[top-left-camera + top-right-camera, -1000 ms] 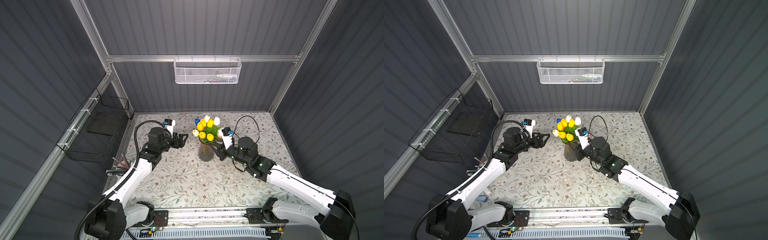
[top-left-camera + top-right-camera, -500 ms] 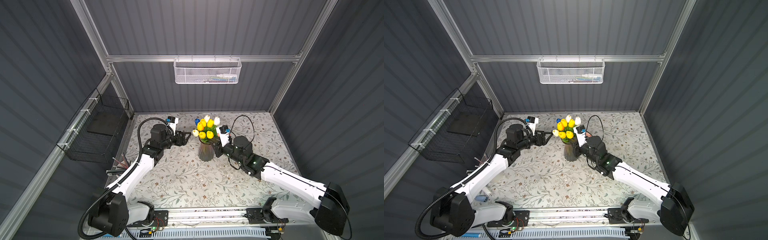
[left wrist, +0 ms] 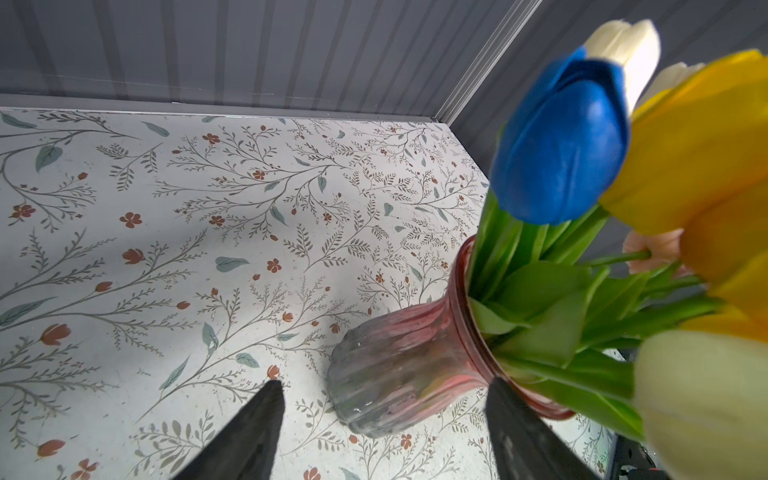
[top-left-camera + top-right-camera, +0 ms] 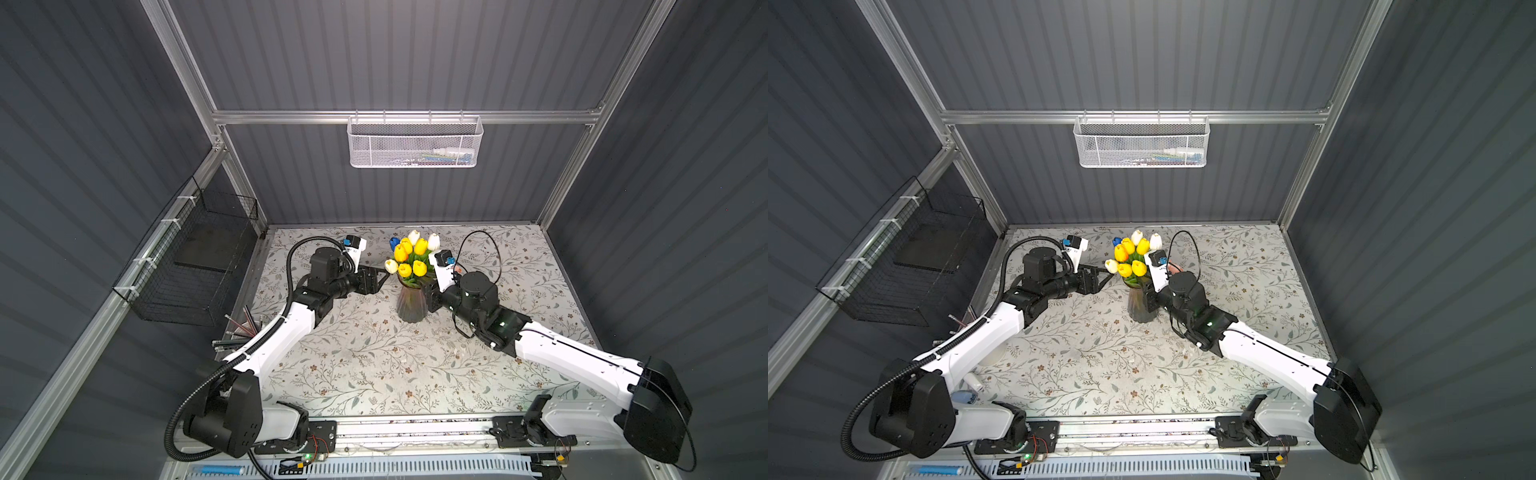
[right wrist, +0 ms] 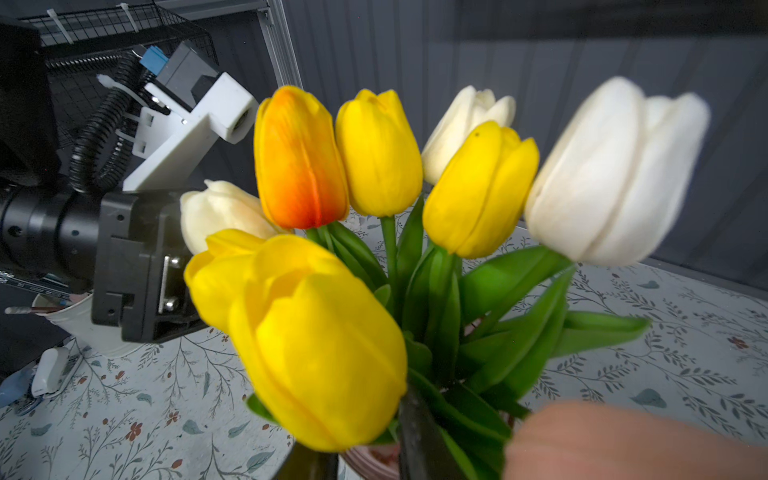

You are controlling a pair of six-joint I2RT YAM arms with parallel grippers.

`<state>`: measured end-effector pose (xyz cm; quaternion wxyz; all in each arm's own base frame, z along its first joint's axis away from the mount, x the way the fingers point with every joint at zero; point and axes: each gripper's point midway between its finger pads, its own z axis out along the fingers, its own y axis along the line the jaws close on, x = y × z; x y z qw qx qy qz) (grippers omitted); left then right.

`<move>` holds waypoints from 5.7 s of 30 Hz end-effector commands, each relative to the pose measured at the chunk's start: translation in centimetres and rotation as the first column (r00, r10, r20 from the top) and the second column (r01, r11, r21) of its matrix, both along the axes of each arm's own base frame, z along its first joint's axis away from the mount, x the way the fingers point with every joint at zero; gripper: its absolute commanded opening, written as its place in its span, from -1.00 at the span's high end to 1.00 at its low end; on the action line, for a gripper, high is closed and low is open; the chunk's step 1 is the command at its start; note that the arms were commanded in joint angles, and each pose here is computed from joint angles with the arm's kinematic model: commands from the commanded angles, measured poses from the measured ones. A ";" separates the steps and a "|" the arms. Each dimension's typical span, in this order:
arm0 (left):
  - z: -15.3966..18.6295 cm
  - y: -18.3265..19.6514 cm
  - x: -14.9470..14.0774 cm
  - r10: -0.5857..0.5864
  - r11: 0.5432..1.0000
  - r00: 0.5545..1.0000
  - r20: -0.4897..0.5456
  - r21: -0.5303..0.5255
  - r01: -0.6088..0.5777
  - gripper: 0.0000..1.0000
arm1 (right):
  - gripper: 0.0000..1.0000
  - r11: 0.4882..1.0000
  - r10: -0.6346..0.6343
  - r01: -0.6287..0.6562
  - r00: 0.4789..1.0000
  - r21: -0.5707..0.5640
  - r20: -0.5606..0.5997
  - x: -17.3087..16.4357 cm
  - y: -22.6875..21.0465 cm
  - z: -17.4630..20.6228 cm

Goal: Pick out yellow flowers from the vase
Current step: Pick up the flower from the vase, then place the flower at the center of the board.

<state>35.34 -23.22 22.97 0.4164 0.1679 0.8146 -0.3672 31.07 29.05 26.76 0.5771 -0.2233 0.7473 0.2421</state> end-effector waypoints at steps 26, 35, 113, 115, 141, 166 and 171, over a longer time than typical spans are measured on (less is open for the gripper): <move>0.4 -2.8 0.3 -0.113 0.993 0.993 -0.045 -0.049 0.111 -0.55 | 0.82 1.000 -0.012 0.011 0.995 0.015 0.095 0.6 0.8 2.7; 0.5 -3.3 0.4 -0.127 0.990 0.990 -0.066 -0.070 0.122 -0.53 | 0.90 1.000 0.005 -0.007 0.994 0.019 0.105 0.3 1.0 3.0; -1.7 -2.1 1.5 -0.047 0.997 0.995 -0.087 0.052 0.051 -0.43 | 0.99 0.995 -0.087 0.089 0.995 -0.035 0.056 -13.0 -15.3 21.2; -1.6 -2.0 1.5 -0.046 0.997 0.996 -0.083 0.058 0.050 -0.44 | 1.00 0.991 -0.123 0.125 0.992 -0.058 0.027 -12.6 -15.7 20.5; -0.2 0.3 0.6 0.018 0.988 1.000 -0.008 0.153 -0.017 -0.53 | 1.00 0.954 -0.298 0.251 0.790 -0.162 -0.536 -0.1 -19.7 5.9; -0.1 5.6 -1.3 0.196 0.933 0.977 0.080 0.292 -0.211 -0.68 | 0.98 0.978 -0.204 0.153 0.570 -0.141 -0.796 10.8 -22.7 -4.9; 0.0 6.2 -1.9 0.208 0.927 0.974 0.088 0.299 -0.225 -0.70 | 0.98 0.975 -0.219 0.150 0.546 -0.163 -0.809 12.8 -23.1 -6.6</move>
